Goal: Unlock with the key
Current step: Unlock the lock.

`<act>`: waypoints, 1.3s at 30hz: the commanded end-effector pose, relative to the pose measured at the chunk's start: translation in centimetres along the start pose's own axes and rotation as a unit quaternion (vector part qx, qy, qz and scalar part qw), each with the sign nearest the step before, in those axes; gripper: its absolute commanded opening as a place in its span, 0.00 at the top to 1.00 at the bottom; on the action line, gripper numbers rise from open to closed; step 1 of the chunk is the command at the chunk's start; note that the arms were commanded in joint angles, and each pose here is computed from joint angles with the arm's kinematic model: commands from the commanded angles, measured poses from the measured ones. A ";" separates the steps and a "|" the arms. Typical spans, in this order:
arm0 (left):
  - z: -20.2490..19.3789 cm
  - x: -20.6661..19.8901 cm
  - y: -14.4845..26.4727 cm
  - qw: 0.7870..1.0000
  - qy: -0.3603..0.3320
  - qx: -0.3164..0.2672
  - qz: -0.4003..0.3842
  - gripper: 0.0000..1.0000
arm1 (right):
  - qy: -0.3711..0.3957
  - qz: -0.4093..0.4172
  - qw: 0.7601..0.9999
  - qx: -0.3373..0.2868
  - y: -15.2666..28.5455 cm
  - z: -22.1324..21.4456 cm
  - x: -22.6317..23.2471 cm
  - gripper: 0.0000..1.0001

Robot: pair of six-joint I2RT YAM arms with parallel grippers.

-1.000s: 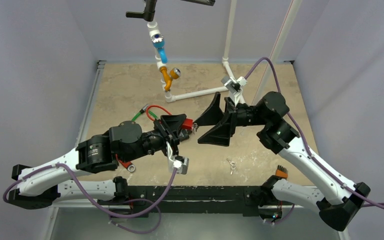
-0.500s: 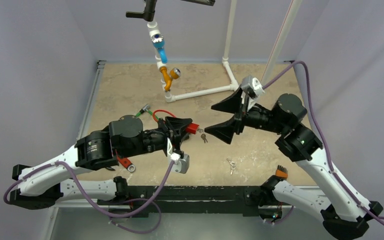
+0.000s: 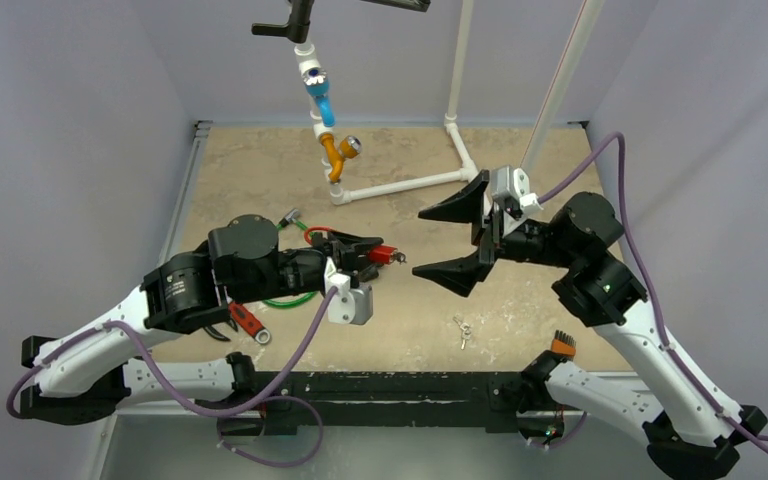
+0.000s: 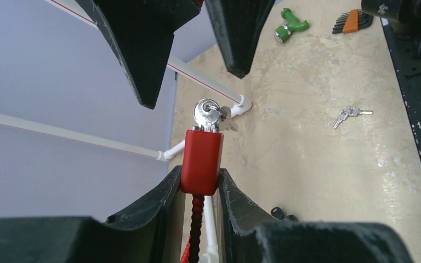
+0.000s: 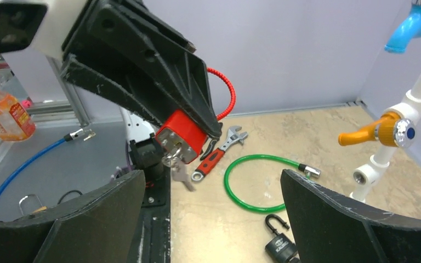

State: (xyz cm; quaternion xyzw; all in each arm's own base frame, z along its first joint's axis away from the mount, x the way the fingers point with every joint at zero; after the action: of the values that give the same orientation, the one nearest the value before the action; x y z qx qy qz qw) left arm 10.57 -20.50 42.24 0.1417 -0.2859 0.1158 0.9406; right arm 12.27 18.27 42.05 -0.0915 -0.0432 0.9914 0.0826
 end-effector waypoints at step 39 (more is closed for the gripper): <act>1.9 0.8 1.9 0.992 0.115 -0.022 -0.045 0.00 | 0.091 -0.012 0.996 0.006 -1.5 0.4 2.1 1.00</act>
State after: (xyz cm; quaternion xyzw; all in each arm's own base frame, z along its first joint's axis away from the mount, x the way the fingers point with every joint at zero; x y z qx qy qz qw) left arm 10.47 -21.09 43.27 0.1285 -0.1295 0.0934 0.9788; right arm 10.82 21.20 41.47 -0.1873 -0.0199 0.9794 0.0732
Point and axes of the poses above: each gripper's point midway between its finger pads, its own y axis back along the fingers, its own x axis along the line the jaws close on, z = x × y, the point moved 8 cm from there along y, back along the fingers, and after that the axes turned 12 degrees about y, right-handed, at the moved point
